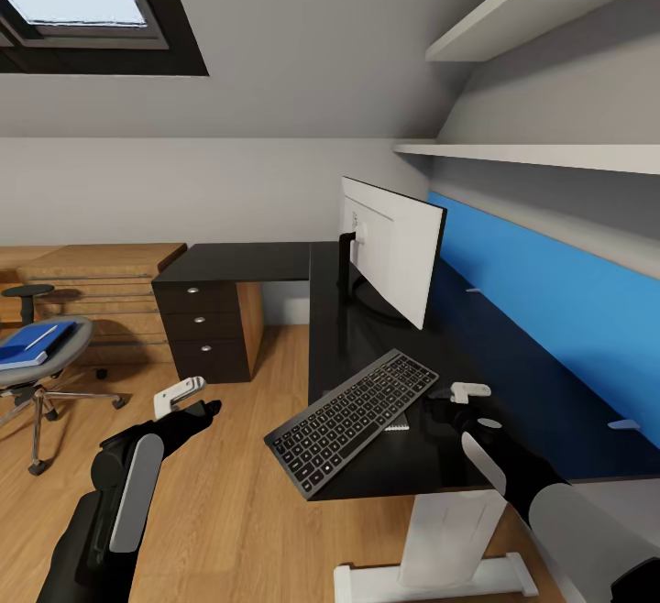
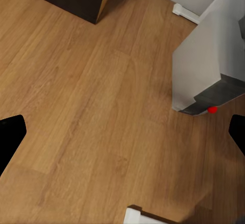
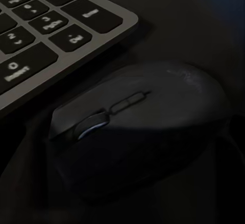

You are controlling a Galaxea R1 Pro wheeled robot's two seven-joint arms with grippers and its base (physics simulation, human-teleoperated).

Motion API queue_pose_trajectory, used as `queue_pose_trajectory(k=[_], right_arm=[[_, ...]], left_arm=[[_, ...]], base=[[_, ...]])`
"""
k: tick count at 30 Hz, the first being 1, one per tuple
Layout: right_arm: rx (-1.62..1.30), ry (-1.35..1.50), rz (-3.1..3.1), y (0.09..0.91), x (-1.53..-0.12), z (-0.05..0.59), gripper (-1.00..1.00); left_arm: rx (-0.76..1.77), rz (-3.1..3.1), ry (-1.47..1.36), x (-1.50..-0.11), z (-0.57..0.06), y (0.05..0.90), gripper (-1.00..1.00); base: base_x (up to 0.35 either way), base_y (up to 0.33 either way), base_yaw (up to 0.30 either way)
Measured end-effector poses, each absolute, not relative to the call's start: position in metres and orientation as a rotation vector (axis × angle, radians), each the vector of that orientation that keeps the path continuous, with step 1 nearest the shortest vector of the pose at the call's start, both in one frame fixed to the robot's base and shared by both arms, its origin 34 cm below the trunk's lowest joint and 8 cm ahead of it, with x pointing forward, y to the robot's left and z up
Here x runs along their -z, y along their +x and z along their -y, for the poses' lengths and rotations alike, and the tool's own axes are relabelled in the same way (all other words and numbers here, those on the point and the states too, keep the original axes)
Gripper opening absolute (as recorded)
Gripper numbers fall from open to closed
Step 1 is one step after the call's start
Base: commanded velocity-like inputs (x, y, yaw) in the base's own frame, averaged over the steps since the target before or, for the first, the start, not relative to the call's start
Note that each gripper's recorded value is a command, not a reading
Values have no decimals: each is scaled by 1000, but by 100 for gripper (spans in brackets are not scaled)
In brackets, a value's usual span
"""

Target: In the bedroom, organize the workspace by keeping the computer under the desk, ensuring the monitor is on the desk, placing the keyboard on the desk next to the monitor, placing the mouse on the desk next to the keyboard, moving the folder from the swivel chair onto the desk next to the mouse, stacking the notebook on top of the folder with the pen on top of the notebook, and positioning the swivel chair next to the desk.

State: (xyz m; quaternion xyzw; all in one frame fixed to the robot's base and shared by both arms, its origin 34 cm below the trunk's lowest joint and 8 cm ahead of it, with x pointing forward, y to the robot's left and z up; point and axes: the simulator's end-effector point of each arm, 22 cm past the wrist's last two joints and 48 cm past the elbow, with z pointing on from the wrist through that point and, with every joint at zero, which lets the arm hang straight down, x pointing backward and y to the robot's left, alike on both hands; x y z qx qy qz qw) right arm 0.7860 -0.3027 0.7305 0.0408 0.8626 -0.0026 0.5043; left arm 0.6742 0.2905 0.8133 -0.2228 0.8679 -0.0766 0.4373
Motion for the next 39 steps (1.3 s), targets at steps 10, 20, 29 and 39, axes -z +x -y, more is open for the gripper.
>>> queue_pose_trajectory(k=[10,20,29,39], right_arm=[[7,99,-2082,786,-731,303,100],[8,99,-2082,786,-731,304,100],[8,100,-2082,786,-731,304,100],[8,101,-2082,786,-731,304,100]], left_arm=[[189,-2159,-555,-813,-291,674,100],[190,-2163,-554,-811,-291,674,100],[191,-2163,-555,-811,-290,674,100],[191,-2162,-555,-812,-290,674,100]], base=[[0,0,0],[0,0,0],[0,0,0],[6,0,0]])
